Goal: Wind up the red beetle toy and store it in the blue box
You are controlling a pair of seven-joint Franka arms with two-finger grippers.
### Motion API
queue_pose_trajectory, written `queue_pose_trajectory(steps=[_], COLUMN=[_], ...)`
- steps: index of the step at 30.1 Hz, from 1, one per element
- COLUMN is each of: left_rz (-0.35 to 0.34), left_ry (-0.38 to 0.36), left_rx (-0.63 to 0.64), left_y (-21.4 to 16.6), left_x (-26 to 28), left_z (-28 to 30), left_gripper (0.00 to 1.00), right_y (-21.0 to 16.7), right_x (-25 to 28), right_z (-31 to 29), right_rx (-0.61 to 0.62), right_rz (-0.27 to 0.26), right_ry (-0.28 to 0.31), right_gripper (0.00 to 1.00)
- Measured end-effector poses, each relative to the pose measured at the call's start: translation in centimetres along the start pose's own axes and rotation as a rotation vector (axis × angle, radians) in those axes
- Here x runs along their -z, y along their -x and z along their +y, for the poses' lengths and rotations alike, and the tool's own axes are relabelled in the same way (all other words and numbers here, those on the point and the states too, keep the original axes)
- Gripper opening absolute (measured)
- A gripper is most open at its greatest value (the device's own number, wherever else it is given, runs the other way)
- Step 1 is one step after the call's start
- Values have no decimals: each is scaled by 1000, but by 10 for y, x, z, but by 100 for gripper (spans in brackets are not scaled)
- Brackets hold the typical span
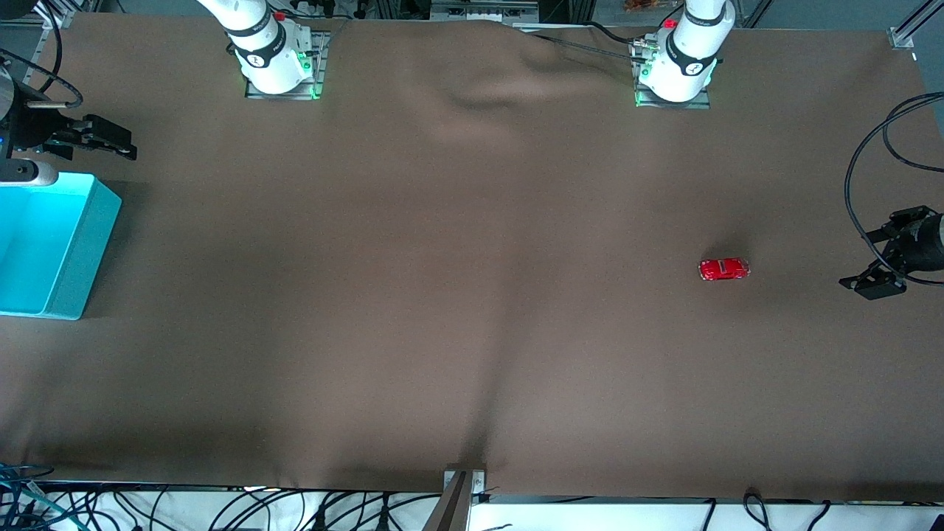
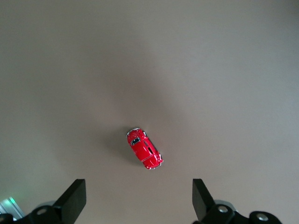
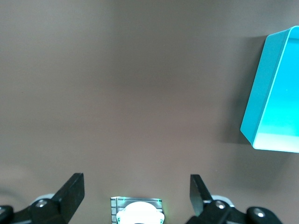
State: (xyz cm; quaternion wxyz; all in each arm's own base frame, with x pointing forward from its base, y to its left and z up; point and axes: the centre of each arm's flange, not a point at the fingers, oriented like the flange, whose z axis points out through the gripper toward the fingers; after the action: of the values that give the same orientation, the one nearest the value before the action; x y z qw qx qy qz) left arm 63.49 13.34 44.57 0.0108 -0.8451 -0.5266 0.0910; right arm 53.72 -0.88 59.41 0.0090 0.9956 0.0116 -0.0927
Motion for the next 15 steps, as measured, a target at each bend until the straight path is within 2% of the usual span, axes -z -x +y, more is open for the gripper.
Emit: queue_pose_trajectory(steps=[4, 11, 15], left_rz=[-33, -134, -153], left_ry=[-10, 44, 58], left_rx=[125, 298, 394], left_y=[-8, -28, -39], left_x=[-25, -65, -89], left_z=[7, 17, 24], left_gripper=[100, 100, 100], right_y=[0, 0, 0], right_x=[0, 0, 0], right_z=[0, 0, 1], right_rx=[0, 11, 15], right_rz=[-2, -3, -3], right_ry=[1, 2, 3], right_gripper=[100, 100, 100])
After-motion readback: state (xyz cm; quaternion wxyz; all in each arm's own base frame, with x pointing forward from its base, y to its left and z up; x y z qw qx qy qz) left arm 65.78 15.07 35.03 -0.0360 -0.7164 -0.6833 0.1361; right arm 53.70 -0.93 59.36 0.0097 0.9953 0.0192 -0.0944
